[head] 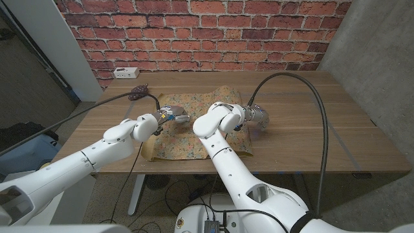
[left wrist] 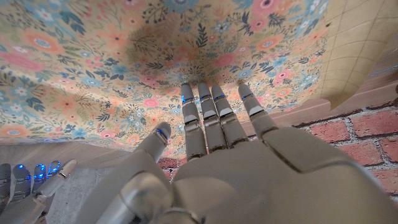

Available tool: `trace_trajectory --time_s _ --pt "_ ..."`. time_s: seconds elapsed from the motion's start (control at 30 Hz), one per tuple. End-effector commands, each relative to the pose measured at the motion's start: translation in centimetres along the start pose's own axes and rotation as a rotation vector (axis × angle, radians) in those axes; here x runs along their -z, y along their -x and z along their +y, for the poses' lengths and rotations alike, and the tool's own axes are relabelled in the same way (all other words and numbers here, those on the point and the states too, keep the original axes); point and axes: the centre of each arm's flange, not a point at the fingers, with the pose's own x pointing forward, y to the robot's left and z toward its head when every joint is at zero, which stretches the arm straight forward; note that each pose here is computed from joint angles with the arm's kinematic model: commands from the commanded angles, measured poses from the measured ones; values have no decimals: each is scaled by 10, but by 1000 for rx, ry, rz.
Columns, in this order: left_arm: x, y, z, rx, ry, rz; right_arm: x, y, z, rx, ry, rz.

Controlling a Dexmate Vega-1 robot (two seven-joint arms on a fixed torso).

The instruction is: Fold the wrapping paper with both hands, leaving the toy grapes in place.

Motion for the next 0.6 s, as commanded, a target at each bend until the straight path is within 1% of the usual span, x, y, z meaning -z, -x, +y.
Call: trace_trajectory --time_s 0.03,0.07,0.17,0.23,0.43,0.6 --pt "2 -4 1 0 2 -1 -7 0 6 -181 112 58" --pt "2 -5 1 1 5 -3 -8 -2 8 -189 129 76" --pt "3 -5 1 1 7 -5 -10 -5 9 -206 149 105" --pt "3 -6 1 1 8 -6 -10 -6 10 -210 155 109" --pt "4 -9 2 0 7 -7 -12 -13 13 -270 168 99" --pt "5 -12 2 3 5 -8 -14 -14 13 -335 157 57"
